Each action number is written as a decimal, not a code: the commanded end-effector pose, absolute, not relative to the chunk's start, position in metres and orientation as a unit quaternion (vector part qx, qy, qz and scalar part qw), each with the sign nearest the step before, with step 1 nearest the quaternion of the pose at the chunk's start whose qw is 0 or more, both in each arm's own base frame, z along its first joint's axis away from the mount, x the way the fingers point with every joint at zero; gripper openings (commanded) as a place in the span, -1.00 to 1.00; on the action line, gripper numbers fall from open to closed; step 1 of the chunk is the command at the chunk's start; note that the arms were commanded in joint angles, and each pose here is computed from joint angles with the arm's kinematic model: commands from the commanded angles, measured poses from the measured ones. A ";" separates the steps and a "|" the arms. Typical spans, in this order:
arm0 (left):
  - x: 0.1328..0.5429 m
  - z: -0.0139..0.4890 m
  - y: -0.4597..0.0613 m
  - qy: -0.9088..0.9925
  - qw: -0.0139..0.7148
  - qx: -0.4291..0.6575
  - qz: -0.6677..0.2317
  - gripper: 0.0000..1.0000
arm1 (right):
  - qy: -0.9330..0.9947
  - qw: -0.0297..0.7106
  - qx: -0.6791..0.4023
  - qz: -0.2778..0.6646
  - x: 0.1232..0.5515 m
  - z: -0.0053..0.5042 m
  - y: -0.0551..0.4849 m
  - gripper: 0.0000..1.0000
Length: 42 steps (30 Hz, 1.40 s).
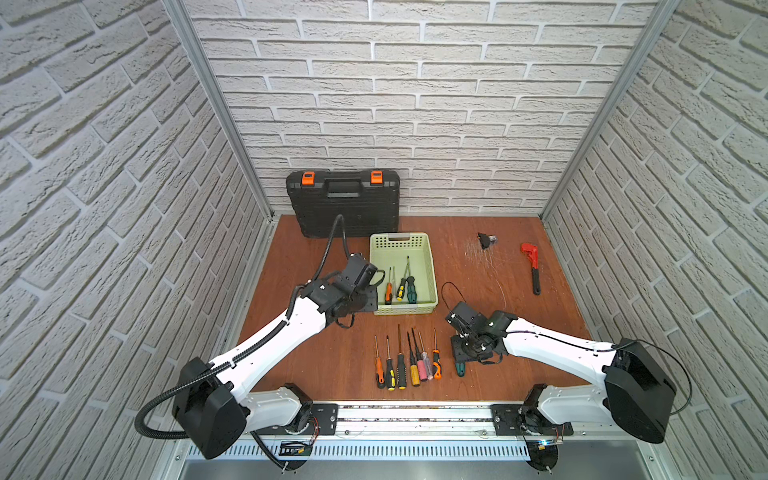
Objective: Put the screwdriver in the bin
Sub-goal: Pick up the screwdriver from the bottom-center of the table.
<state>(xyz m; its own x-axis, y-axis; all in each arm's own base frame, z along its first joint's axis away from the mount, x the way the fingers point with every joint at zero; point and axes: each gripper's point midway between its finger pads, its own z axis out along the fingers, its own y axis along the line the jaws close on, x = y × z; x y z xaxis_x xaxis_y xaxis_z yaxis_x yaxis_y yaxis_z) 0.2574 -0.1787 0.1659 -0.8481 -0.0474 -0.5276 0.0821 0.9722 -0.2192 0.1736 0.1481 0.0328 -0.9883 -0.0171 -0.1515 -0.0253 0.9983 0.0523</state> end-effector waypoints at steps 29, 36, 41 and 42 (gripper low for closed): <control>0.256 0.166 -0.132 0.944 0.318 -0.055 -0.063 0.02 | 0.993 0.105 0.030 0.052 0.170 0.056 0.144 -0.78; 0.261 0.176 -0.120 0.938 0.335 -0.062 -0.063 0.05 | 0.978 0.190 0.022 0.088 0.201 0.141 0.153 -0.80; 0.256 0.167 -0.119 0.940 0.327 -0.069 -0.072 0.06 | 0.962 0.237 -0.010 0.133 0.261 0.181 0.193 -0.88; 0.255 0.166 -0.119 0.940 0.326 -0.070 -0.075 0.06 | 0.962 0.238 -0.025 0.129 0.272 0.187 0.201 -0.89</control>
<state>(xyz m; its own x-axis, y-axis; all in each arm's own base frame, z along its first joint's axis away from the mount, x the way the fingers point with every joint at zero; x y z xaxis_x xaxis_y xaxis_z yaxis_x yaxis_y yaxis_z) 0.2545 -0.1201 0.1628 -0.7951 -0.1653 -0.5835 -0.0841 0.9829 -0.1637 0.2395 0.1803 0.1709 -0.9108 0.0800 -0.4051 -0.0232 0.9696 0.2436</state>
